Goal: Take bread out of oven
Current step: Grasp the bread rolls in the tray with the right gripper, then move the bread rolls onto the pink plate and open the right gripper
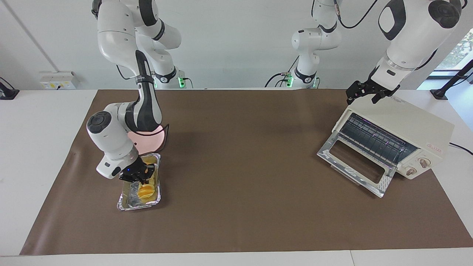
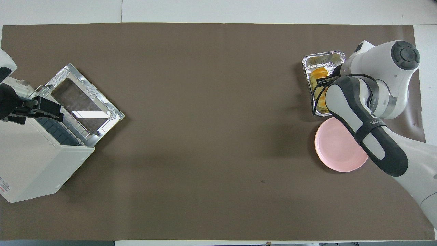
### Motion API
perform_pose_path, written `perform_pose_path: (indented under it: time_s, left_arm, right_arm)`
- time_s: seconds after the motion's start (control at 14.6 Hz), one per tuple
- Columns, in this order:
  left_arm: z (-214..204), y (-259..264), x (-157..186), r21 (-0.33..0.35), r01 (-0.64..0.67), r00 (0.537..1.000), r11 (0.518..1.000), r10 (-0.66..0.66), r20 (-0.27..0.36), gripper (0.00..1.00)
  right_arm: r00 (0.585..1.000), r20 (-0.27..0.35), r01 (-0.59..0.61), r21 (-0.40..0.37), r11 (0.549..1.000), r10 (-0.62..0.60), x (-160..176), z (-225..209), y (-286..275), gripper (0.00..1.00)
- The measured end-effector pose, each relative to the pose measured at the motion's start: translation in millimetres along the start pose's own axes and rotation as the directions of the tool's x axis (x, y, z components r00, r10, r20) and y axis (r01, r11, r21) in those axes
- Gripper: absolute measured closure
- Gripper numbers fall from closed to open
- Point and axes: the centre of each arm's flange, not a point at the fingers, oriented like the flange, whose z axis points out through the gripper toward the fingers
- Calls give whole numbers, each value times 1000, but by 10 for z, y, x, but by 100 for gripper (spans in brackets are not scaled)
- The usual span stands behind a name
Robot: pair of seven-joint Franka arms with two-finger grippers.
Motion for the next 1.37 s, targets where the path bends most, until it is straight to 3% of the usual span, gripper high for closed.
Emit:
perform_pose_path:
  time_s: [0.41,0.75,1.03,1.37]
  left_arm:
    - [0,0,0,0,0,1000,1000,0,0,0]
    - [0,0,0,0,0,1000,1000,0,0,0]
    - [0,0,0,0,0,1000,1000,0,0,0]
    - [0,0,0,0,0,1000,1000,0,0,0]
  right_arm:
    - [999,50,15,23,1000,-16,124,-666,-68,93]
    - [995,100,0,34,999,-4,-62,-1253,-104,93]
    - [986,161,-56,42,998,49,-525,-1569,72,93]
    - [968,237,-92,51,994,78,-1423,-1091,121,93]
